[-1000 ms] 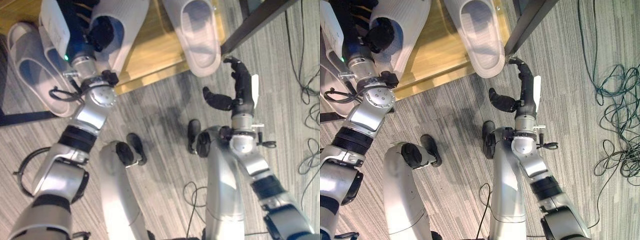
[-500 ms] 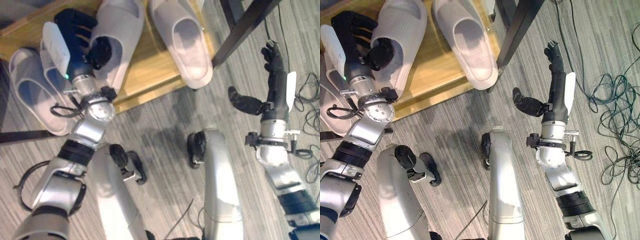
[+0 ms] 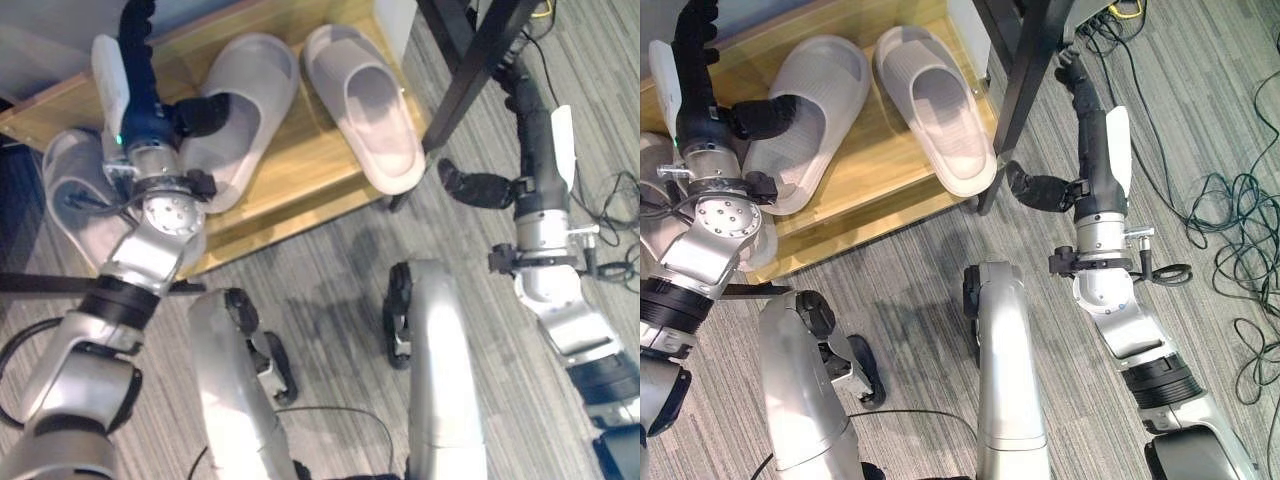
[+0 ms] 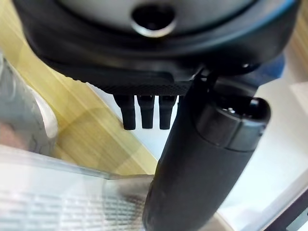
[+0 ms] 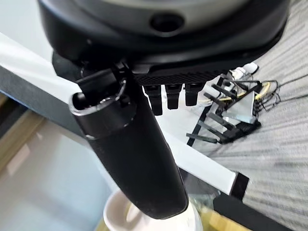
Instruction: Arrange the slippers neatly on the shoe rack.
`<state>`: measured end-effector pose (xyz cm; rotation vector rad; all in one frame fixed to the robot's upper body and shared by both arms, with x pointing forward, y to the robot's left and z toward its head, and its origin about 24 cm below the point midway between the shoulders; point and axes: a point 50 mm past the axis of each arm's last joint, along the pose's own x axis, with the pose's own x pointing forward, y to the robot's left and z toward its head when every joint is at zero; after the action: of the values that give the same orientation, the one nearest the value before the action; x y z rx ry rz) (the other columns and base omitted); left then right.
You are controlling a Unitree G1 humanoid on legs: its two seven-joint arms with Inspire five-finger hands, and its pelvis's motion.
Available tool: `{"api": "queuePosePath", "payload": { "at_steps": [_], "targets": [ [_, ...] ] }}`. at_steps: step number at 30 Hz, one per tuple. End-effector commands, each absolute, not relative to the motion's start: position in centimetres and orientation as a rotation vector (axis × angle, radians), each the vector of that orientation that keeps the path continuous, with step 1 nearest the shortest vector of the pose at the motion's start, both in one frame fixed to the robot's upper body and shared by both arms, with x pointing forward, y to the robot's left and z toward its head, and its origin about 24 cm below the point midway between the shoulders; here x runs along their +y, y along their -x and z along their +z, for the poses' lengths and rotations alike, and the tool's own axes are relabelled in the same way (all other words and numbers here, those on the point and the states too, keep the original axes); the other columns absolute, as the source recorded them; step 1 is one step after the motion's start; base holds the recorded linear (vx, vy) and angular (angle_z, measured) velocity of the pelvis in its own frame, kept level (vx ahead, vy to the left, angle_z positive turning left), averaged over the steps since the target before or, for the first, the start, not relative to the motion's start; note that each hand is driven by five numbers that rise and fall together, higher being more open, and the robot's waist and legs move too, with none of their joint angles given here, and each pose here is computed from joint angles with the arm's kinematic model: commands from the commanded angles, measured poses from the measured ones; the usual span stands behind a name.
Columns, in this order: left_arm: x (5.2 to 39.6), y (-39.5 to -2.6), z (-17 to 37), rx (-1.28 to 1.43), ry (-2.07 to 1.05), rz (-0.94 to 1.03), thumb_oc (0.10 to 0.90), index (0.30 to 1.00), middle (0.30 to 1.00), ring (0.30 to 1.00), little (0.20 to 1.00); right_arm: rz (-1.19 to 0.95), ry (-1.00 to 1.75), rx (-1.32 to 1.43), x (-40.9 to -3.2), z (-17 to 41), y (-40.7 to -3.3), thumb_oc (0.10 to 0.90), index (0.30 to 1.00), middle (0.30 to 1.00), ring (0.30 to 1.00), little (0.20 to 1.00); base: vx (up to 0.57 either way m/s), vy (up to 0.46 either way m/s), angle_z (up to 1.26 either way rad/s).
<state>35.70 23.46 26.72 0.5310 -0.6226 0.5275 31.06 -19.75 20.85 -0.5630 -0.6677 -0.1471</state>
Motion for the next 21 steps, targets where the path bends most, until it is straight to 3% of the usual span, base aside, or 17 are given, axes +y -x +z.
{"api": "queuePosePath", "payload": {
  "at_steps": [1,14,21],
  "targets": [
    [23.1,-34.4,32.8,-0.856,-0.437,0.542,0.800,0.900,0.900,0.900,0.900,-0.112,0.498,-0.956,-18.4,26.8,-29.2,0.800,0.900,0.900,0.900,0.900,0.00,0.000,0.00],
    [22.3,-33.6,28.2,-0.732,-0.198,0.314,0.800,0.900,0.900,0.900,0.900,-0.069,0.520,-0.935,-17.7,26.5,-29.2,0.800,0.900,0.900,0.900,0.900,0.00,0.002,0.01],
    [21.4,-33.1,28.2,-0.721,-0.330,0.170,0.800,0.900,0.900,0.900,0.900,-0.049,0.508,-0.929,-18.4,26.7,-28.9,0.800,0.900,0.900,0.900,0.900,0.00,0.007,0.01]
  ]
}}
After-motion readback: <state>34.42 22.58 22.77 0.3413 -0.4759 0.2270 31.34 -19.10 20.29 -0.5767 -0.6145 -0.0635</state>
